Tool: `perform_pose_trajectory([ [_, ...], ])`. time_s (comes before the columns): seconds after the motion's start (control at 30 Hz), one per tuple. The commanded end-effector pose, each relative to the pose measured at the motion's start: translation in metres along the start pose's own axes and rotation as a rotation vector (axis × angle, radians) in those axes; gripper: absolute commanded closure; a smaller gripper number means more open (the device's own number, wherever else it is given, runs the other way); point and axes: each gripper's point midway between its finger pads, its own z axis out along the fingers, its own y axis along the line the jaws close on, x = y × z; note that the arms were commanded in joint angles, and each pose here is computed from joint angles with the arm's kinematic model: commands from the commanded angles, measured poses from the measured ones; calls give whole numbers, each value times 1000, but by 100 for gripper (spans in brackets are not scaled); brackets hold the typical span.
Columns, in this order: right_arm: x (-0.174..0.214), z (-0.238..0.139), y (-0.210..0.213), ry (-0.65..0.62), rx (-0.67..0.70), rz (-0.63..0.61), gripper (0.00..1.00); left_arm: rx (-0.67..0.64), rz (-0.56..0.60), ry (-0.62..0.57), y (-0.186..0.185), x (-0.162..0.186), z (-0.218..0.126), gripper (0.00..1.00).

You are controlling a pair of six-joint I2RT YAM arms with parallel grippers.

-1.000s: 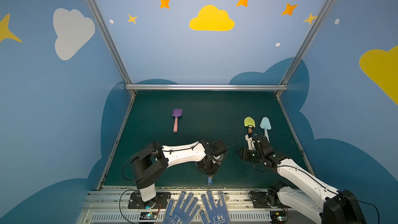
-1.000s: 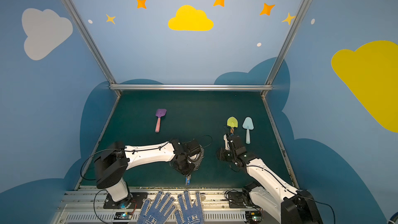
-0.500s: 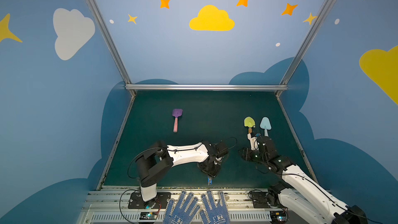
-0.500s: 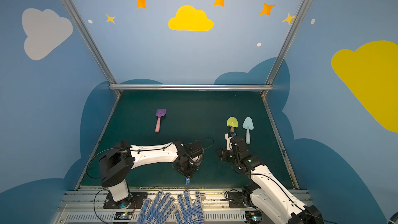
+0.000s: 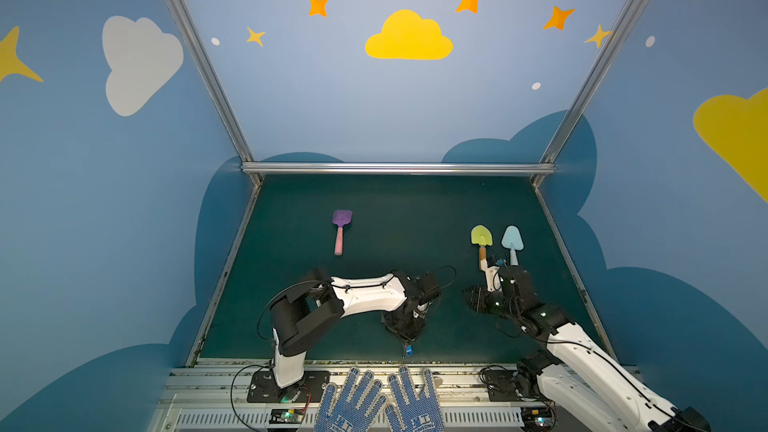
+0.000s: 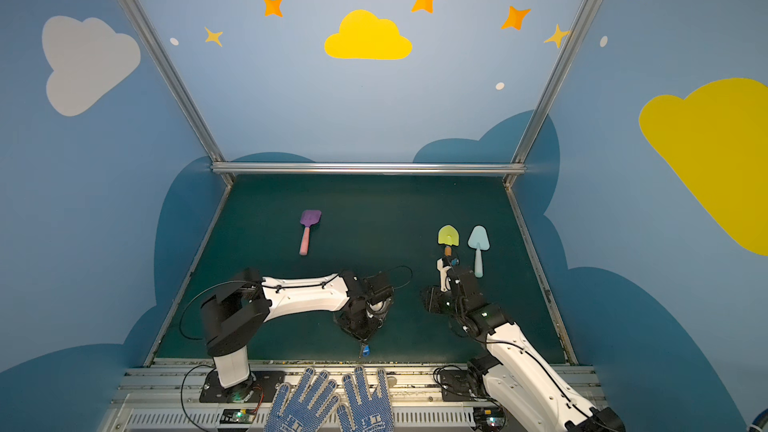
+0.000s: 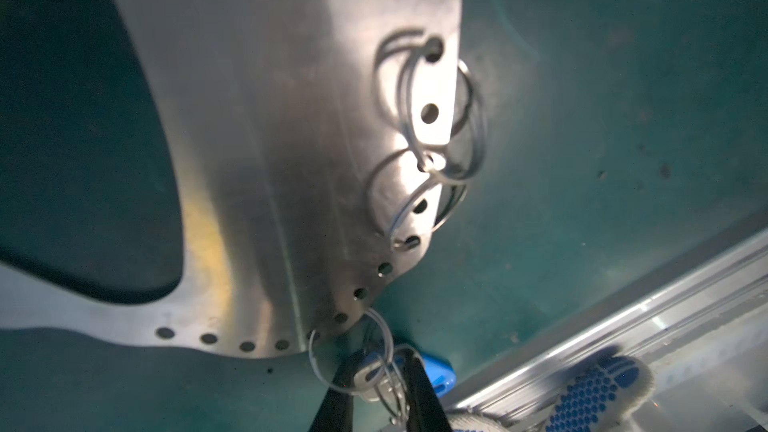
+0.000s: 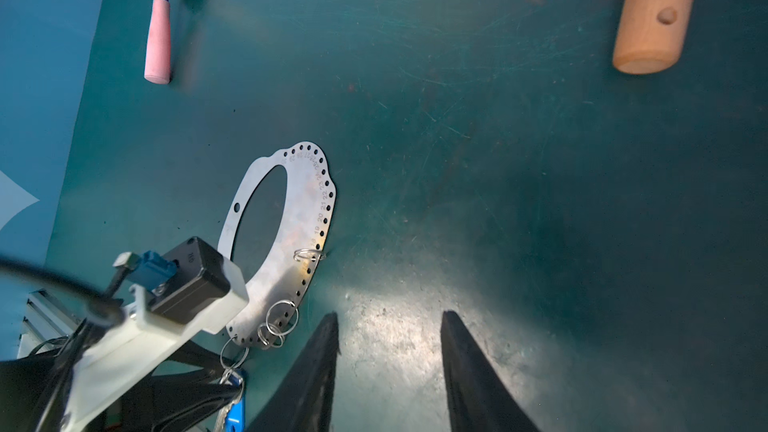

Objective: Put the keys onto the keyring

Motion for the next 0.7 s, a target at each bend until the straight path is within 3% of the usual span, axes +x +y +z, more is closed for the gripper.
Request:
perform_pose_trajectory([
  [0.0,-1,-4,-4,-6,21,-13,57,-2,14,-11,0,-7,-3,84],
  [0.17,3,-2,-6,4,18,2,57,-17,19,-33,1,-10,-8,96],
  [0.43,4,0,1,13,-24,-1,57,-97,72,-107,13,-21,-40,96],
  [0.67,-4,2,35,-3,-212,-28,63,-92,149,-185,24,-37,-92,96],
])
